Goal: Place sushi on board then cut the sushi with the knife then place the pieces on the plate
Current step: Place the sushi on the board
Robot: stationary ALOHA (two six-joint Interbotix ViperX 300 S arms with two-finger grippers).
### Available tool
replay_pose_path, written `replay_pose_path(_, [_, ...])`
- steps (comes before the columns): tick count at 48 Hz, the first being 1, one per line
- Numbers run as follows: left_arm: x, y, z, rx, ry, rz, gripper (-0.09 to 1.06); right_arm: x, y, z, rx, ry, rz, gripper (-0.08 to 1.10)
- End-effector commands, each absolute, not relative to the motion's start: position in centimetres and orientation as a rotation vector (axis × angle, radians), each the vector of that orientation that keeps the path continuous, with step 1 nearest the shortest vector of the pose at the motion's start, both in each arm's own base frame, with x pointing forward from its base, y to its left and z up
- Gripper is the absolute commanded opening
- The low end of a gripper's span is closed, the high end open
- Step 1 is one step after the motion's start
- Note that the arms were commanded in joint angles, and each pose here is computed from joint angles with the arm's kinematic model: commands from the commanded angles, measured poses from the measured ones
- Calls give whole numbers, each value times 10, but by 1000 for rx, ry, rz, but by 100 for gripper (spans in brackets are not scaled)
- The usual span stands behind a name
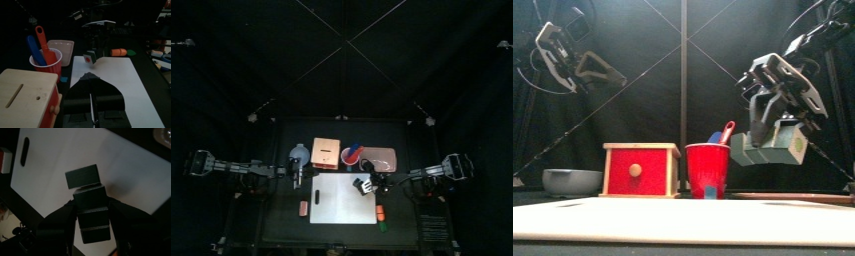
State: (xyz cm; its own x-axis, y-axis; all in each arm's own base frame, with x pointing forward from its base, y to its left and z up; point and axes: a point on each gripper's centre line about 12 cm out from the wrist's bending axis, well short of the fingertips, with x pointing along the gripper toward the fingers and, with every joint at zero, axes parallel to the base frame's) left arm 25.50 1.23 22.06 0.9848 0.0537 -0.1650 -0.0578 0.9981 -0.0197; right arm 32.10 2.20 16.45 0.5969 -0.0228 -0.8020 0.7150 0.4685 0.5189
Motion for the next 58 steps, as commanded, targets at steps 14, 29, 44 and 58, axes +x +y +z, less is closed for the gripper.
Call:
replay_pose_path(14, [253, 11, 220, -25, 165, 52, -3, 375, 47, 168, 1106, 781, -636, 53])
replay_pose_path(29, [252, 11, 220, -22, 165, 50, -3, 393, 72, 165, 1163, 774, -858, 53])
replay_pose_path(44, [253, 10, 220, -19, 165, 48, -3, 408, 76, 154, 1213, 733, -1081, 53])
replay_pose_path(58, [252, 10, 219, -16, 167, 47, -3, 412, 74, 140, 1190, 747, -1159, 54])
